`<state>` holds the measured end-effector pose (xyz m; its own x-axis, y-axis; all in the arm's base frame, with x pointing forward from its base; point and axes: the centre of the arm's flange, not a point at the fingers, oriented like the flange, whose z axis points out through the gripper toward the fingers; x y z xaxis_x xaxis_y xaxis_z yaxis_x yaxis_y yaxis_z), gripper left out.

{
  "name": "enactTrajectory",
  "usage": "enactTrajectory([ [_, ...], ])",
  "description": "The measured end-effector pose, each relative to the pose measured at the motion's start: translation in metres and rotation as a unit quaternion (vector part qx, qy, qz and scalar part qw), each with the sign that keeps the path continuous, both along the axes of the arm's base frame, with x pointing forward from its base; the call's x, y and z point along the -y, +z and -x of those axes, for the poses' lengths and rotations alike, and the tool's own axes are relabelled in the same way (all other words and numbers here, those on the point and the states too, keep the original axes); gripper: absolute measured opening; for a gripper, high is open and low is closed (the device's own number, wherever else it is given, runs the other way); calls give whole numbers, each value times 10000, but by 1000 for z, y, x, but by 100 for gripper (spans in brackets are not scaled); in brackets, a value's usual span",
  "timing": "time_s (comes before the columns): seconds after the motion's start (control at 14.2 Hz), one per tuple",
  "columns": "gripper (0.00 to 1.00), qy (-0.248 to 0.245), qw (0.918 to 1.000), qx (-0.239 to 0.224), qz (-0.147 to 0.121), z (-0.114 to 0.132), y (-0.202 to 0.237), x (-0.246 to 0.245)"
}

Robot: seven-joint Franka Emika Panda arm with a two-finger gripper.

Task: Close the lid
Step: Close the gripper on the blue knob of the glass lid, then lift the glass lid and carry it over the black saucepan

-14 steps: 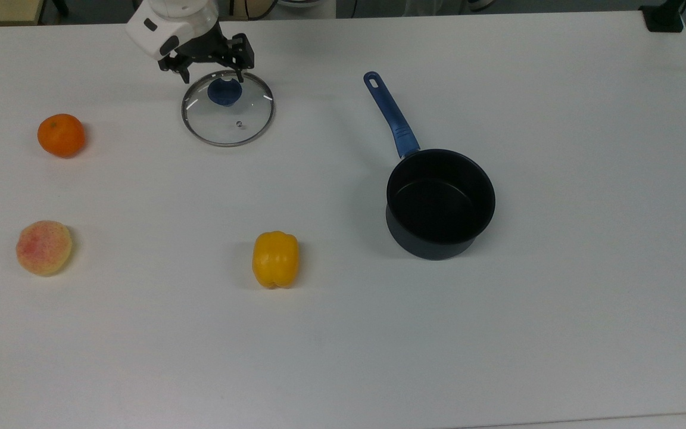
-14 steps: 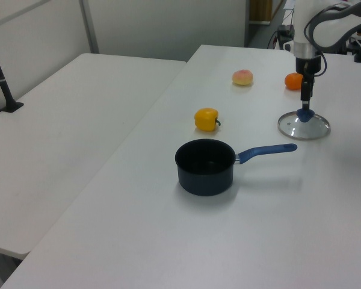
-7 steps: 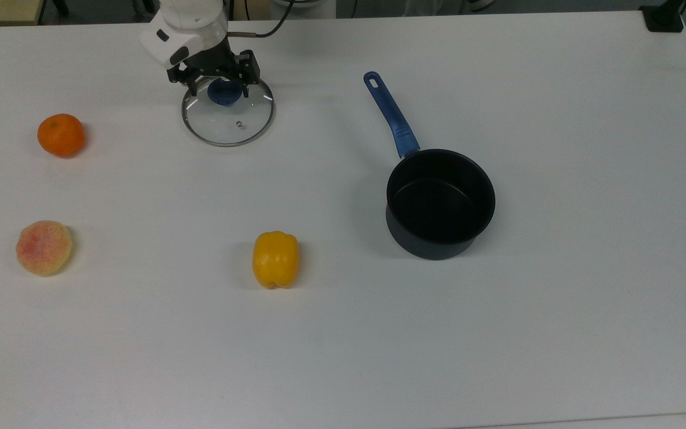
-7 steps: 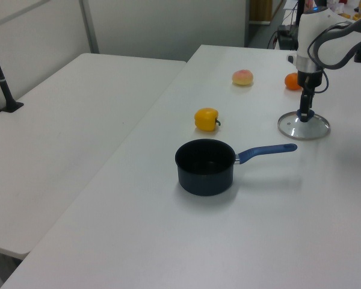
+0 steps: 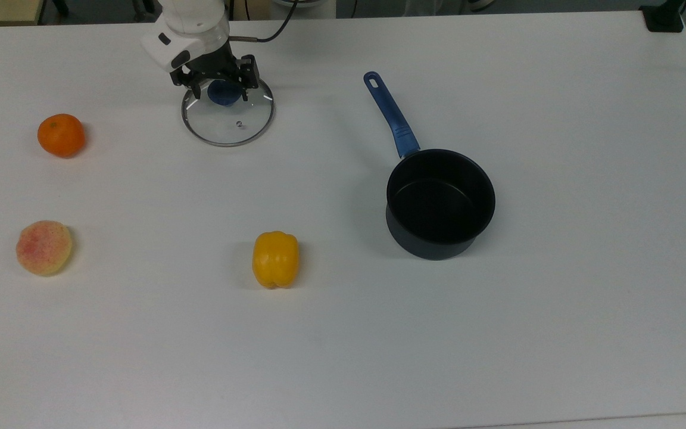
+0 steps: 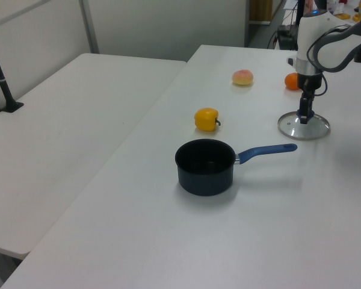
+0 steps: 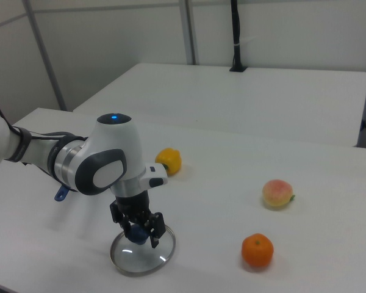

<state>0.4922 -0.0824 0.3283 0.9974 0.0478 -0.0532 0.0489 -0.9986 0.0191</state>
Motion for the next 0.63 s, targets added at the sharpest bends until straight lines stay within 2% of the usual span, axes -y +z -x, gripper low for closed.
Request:
enactTrajectory([
  [0.07, 87, -1, 10000, 0, 0, 0, 0, 0],
  [0.14, 77, -2, 10000, 0, 0, 0, 0, 0],
  [0.21, 61, -6, 10000, -4, 0, 0, 0, 0],
  [0.35, 56, -9, 10000, -23, -1, 0, -1, 0],
  [0.49, 44, -13, 10000, -97, -10, 1, -1, 0],
  [0.63, 44, -27, 9997, -230, -25, -1, 6, 0],
])
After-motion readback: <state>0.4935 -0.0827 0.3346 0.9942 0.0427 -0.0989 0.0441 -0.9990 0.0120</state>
